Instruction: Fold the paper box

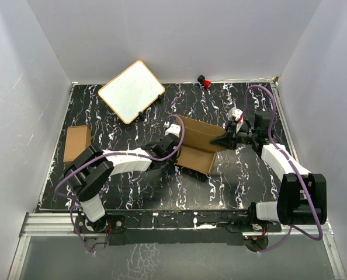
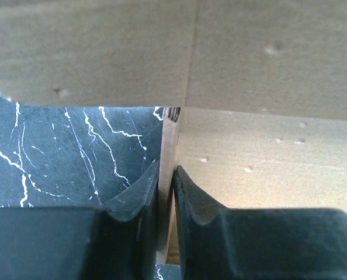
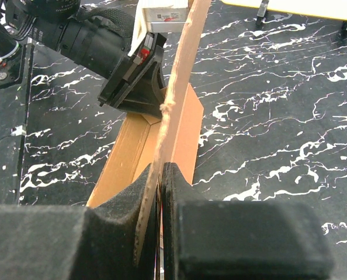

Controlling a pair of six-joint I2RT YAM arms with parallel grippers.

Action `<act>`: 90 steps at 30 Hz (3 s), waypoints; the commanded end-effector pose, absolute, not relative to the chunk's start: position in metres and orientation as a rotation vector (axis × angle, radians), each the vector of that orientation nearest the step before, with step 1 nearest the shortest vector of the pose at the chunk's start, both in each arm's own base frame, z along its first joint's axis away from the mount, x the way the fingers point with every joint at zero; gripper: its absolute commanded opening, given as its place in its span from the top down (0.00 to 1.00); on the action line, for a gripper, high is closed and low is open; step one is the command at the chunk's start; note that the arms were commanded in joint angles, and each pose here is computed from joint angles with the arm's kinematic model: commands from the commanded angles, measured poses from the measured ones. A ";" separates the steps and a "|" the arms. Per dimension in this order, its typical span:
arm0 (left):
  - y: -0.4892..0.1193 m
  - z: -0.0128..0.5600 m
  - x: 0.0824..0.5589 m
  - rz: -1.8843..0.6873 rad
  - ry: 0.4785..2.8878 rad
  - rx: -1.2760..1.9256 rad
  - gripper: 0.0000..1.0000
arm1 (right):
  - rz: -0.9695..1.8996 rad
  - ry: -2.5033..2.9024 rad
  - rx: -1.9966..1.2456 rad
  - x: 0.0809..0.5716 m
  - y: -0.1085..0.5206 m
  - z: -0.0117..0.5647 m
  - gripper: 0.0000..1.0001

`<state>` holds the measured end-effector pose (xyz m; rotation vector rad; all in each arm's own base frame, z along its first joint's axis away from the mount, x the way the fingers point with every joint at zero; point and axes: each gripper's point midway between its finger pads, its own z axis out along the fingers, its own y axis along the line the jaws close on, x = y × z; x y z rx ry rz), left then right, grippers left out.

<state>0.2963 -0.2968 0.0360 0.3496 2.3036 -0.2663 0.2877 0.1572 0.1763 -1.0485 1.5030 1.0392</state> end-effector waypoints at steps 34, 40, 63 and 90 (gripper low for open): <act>-0.283 0.124 0.275 -0.436 2.164 0.295 0.35 | 1.064 1.385 -1.116 0.285 0.165 0.190 0.92; -0.281 0.114 0.265 -0.462 2.182 0.338 0.29 | 1.090 1.406 -1.091 0.287 0.165 0.190 0.92; -0.229 0.242 0.235 -0.968 1.775 0.299 0.05 | 1.167 1.482 -1.052 0.293 0.163 0.179 0.91; -0.247 0.195 0.311 -1.172 1.672 0.677 0.13 | 1.205 1.467 -1.069 0.290 0.165 0.178 0.91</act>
